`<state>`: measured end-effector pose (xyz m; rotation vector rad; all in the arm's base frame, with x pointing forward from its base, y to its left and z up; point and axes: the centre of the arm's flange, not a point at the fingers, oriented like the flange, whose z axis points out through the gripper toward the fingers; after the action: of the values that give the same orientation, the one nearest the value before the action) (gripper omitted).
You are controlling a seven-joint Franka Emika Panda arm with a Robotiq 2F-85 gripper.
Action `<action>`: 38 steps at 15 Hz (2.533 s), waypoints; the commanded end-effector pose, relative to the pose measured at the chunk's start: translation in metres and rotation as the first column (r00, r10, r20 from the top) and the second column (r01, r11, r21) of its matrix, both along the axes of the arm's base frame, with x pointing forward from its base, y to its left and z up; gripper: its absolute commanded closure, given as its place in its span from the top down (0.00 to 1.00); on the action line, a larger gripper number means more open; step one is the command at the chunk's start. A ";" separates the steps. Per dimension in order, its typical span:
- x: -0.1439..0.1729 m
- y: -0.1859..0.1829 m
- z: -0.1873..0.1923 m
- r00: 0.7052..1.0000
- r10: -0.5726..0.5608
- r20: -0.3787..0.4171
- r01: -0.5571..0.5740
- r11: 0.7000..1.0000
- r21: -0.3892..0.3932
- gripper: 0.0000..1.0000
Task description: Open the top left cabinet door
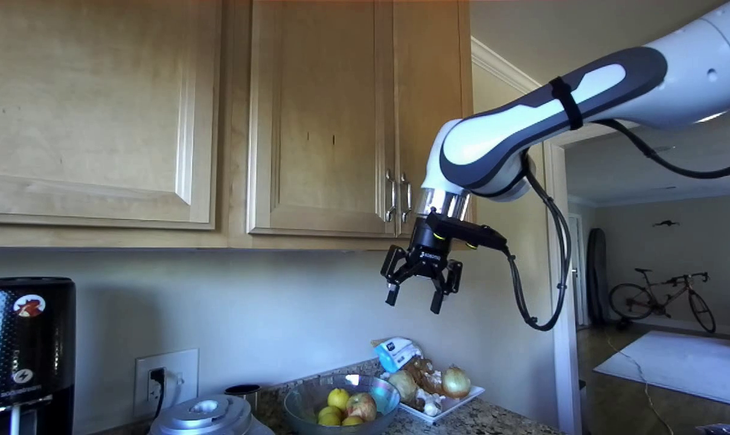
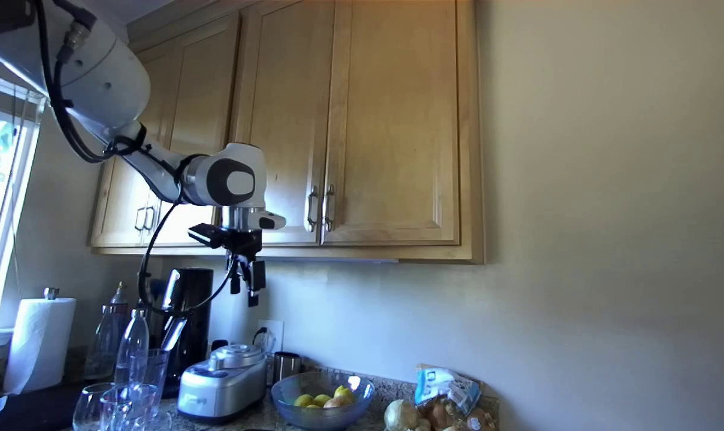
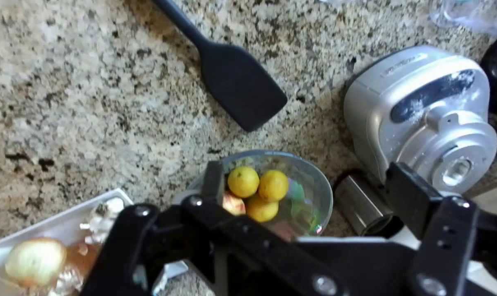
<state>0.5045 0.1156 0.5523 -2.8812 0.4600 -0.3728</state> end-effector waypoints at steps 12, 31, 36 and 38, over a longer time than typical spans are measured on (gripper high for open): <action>0.002 -0.004 0.069 0.969 0.035 0.244 -0.010 0.995 -0.103 1.00; 0.050 -0.052 0.184 0.847 0.268 0.459 -0.159 0.952 -0.263 1.00; 0.061 -0.047 0.205 0.820 0.303 0.486 -0.175 0.940 -0.292 0.74; 0.064 -0.043 0.208 0.815 0.310 0.490 -0.182 0.939 -0.291 0.60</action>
<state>0.5597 0.0687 0.7496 -2.8164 -0.0297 -1.1819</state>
